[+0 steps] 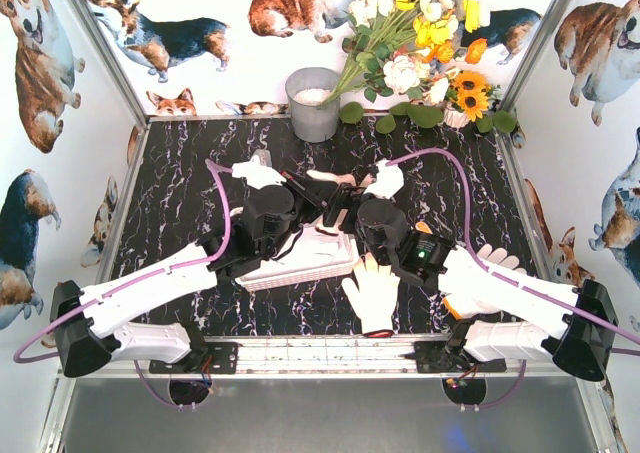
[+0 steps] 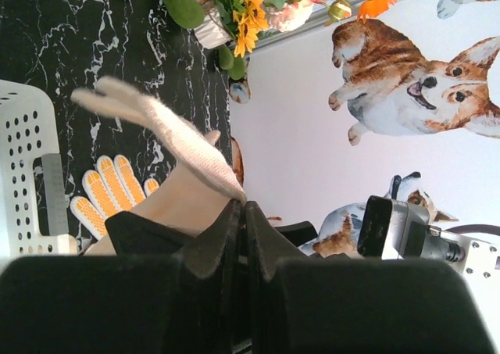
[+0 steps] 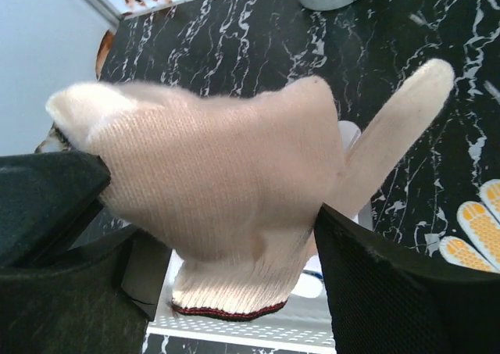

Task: Put the gloves into the storage basket
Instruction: Adjust the glove.

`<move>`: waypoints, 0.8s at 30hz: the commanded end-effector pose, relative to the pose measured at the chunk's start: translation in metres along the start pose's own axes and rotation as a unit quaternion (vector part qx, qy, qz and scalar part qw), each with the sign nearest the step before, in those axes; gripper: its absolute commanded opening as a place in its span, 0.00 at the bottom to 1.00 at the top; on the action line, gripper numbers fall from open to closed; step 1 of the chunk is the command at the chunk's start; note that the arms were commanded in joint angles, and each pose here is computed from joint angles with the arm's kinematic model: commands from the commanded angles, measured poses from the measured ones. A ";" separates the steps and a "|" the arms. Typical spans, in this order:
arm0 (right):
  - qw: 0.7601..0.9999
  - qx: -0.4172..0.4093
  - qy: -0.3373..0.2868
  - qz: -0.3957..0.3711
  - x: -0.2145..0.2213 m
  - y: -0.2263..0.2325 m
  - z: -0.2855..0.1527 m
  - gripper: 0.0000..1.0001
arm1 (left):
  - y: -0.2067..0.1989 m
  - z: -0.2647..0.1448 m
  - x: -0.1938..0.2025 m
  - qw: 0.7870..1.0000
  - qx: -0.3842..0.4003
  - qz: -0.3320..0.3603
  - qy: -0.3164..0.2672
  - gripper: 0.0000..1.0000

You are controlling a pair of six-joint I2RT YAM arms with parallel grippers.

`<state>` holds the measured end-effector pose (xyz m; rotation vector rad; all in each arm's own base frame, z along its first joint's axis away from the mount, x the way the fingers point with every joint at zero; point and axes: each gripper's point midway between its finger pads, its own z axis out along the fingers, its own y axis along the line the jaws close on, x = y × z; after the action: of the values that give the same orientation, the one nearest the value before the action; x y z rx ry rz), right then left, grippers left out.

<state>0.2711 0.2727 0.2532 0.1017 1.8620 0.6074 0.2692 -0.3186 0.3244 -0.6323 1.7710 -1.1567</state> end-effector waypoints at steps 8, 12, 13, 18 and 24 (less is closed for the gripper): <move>0.999 0.042 -0.032 0.009 -0.023 -0.010 -0.006 0.74 | -0.002 0.001 0.013 1.000 0.004 -0.010 0.003 0.00; 0.999 0.052 -0.012 0.007 -0.013 -0.016 -0.008 0.60 | -0.006 -0.003 0.010 1.000 0.012 -0.011 0.005 0.00; 0.999 0.048 -0.009 0.015 -0.014 -0.017 -0.014 0.50 | -0.007 -0.004 0.011 1.000 0.015 -0.012 0.008 0.00; 0.997 -0.025 0.052 0.046 0.002 -0.002 -0.034 0.10 | -0.003 -0.005 0.013 1.000 0.010 0.005 0.014 0.00; 0.975 -0.071 0.169 0.130 0.027 0.009 -0.064 0.00 | -0.010 0.005 0.024 0.993 0.031 0.103 0.039 0.04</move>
<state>0.2332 0.2567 0.2497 0.1362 2.0205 0.7846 0.2602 -0.3308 0.3126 -0.5527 1.8136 -1.1395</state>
